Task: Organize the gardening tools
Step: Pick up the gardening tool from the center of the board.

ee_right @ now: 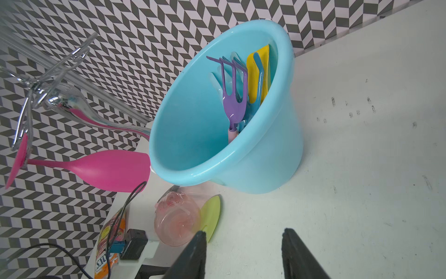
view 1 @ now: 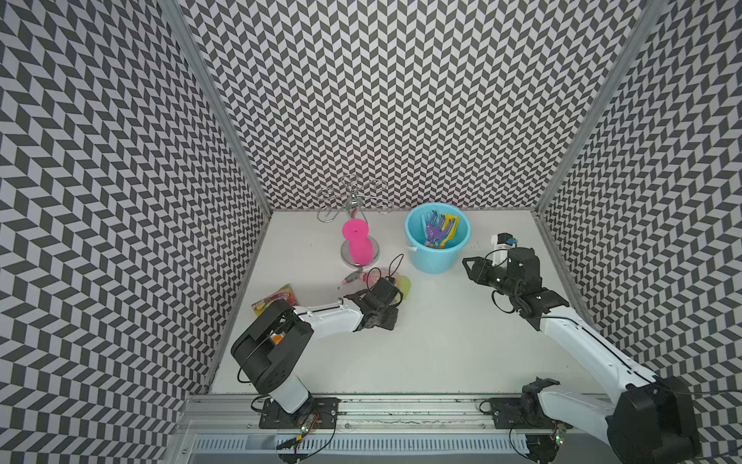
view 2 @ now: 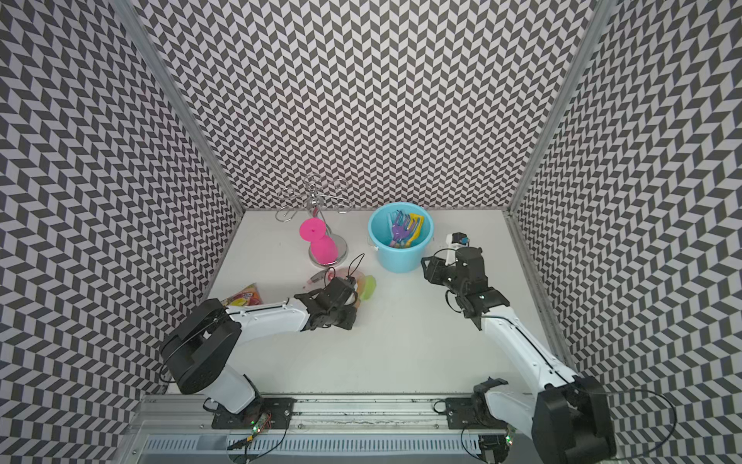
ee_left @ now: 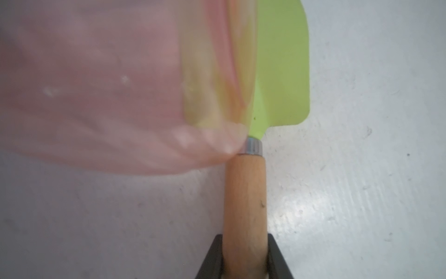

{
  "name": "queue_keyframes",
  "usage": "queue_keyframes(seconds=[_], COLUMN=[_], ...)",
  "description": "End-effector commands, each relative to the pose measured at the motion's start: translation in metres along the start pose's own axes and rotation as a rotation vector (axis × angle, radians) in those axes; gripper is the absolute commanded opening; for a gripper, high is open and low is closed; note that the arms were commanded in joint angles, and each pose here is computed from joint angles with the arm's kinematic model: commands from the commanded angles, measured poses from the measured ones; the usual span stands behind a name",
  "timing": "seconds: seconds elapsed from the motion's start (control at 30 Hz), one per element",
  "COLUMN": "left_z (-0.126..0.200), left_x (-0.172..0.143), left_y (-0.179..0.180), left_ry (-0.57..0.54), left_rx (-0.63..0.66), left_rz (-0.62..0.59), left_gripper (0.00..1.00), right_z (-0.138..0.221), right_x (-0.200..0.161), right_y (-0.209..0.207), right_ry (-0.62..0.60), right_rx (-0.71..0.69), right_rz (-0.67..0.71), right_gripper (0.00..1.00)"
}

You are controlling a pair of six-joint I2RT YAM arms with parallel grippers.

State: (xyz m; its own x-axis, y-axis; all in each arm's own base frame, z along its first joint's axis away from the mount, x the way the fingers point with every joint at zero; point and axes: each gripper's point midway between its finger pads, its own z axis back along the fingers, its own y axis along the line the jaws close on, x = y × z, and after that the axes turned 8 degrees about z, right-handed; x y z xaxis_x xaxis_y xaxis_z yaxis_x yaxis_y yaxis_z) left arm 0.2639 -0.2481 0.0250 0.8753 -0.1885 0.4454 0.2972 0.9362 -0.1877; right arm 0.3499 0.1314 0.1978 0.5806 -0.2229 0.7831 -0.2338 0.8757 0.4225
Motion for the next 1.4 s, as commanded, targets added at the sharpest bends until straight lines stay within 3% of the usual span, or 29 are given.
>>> queue_keyframes(seconds=[0.0,0.27,0.47,0.9,1.07,1.37], left_z=[0.004,0.021,0.048,0.135,0.158,0.180], left_x=[-0.004,-0.010,0.004,0.087,0.115,0.129], left_y=[-0.019,-0.041,-0.055,-0.077,-0.088,-0.116], left_ry=[0.006,0.000,-0.092,-0.439,-0.541,-0.635], left_rx=[-0.023,-0.108,-0.146,-0.169,-0.188,-0.216], left_rz=[-0.075,-0.125,-0.134,-0.083,-0.068,-0.107], left_gripper=[0.17,0.08,0.04,0.00,0.00,0.00], right_z=[0.004,0.002,0.006,0.044,0.052,0.051], right_x=[0.003,-0.005,-0.006,0.013,0.018,0.031], right_y=[0.006,0.005,0.011,0.091,0.119,0.147], right_ry=[-0.027,-0.008,-0.002,-0.076,-0.086,-0.089], right_rx=[0.024,0.032,0.062,0.484,0.577,0.689], right_rz=[0.009,-0.001,0.012,0.093,0.130,0.069], right_gripper=[0.52,0.52,0.54,0.69,0.69,0.68])
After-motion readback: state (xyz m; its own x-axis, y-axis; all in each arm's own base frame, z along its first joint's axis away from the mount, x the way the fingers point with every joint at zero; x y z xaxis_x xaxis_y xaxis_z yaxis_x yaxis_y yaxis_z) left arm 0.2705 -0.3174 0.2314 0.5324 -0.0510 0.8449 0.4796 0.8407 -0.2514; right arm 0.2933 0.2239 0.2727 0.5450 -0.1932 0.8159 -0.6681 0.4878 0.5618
